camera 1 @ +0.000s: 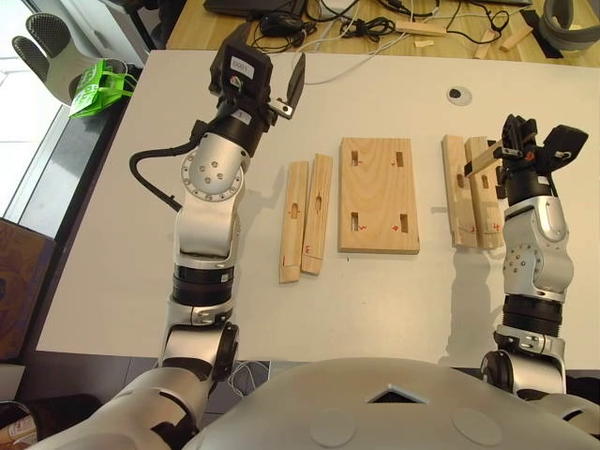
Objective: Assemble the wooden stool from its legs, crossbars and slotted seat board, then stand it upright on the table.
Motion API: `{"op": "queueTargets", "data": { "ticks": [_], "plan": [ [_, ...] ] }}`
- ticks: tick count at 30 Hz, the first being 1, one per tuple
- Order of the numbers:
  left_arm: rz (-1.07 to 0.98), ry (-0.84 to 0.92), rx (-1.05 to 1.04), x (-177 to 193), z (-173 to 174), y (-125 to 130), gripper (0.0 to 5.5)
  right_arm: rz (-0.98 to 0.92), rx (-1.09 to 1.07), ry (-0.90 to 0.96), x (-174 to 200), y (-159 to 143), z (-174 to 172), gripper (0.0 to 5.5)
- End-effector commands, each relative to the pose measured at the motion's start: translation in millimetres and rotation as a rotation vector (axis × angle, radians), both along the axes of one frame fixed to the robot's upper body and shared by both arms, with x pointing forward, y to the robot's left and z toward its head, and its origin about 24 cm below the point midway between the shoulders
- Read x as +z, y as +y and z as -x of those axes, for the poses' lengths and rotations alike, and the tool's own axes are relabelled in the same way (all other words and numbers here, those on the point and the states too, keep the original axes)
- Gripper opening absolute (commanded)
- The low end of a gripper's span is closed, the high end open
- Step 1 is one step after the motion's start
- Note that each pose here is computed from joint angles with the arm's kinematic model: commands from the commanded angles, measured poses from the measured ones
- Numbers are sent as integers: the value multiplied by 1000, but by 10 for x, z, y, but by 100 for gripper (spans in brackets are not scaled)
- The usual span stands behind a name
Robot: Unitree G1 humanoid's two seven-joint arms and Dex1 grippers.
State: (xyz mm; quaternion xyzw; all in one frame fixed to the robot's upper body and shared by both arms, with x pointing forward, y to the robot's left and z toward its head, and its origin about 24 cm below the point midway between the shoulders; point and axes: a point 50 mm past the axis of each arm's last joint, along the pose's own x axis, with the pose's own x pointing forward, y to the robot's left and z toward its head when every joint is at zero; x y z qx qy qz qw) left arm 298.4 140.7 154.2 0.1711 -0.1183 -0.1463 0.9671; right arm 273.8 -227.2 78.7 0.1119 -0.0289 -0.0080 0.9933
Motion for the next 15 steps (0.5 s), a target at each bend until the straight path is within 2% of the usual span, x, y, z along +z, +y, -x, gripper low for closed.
{"op": "queueTargets", "data": {
  "ticks": [1,6,15],
  "plan": [
    [-12,8,7,11,-11,25,384,-51,8,22,-34,52,-13,39],
    [-14,13,3,2,-4,20,384,-82,14,86,-168,109,22,39],
    [-15,14,3,-5,1,18,384,9,-13,127,-195,146,38,39]
  ]
}}
